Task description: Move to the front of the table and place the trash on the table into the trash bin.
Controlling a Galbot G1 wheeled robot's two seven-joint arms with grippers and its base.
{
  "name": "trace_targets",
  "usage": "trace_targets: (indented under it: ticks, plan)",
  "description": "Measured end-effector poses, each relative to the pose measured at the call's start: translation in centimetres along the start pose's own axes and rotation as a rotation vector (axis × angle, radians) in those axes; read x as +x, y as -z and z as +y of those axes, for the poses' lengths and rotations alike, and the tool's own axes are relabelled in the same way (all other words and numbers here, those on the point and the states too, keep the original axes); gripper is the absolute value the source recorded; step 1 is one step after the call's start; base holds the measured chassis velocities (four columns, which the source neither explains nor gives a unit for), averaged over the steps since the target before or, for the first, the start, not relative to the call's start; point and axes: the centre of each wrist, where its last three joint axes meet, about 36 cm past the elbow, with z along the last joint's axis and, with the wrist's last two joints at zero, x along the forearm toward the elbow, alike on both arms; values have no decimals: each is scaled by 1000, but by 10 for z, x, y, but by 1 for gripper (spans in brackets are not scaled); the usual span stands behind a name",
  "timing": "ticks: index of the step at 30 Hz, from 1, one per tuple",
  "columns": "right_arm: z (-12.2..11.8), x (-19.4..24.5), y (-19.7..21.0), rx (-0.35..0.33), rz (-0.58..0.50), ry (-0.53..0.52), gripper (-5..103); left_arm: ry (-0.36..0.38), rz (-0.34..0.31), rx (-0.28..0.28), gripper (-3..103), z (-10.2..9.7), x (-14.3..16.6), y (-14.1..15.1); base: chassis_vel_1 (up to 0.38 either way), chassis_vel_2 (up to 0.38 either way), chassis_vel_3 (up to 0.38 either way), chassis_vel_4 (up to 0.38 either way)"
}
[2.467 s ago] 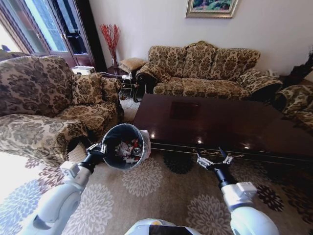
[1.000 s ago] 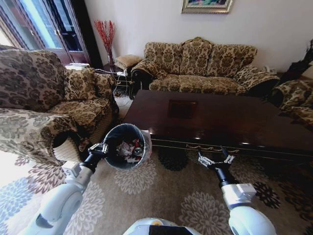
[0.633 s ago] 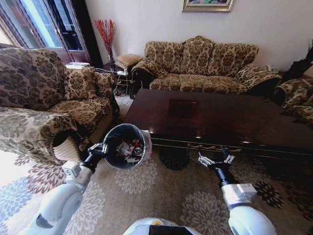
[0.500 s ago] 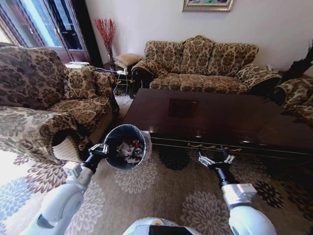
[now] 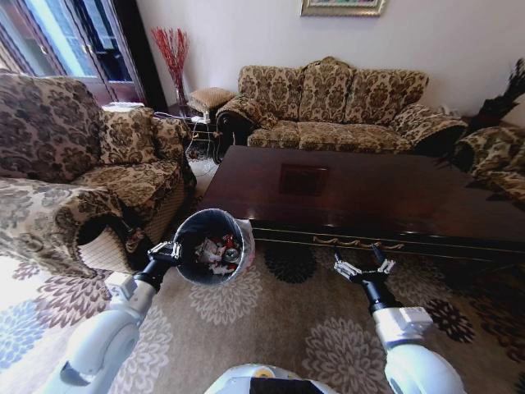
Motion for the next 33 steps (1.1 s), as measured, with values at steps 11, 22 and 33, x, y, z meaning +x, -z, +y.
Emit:
trace_targets:
  ticks: [11, 22, 33]
  plan:
    - [0, 0, -1, -4, -3, -2, 100, -3, -9, 3, 2, -4, 7, -1, 0, 0, 0, 0]
    - [-1, -1, -2, -6, -6, -20, 100, -13, 7, -10, 2, -10, 10, -5, 0, 0, 0, 0]
    - [-2, -7, -11, -25, -10, -33, 100, -17, 118, -72, 2, -4, 29, -12, 0, 0, 0, 0]
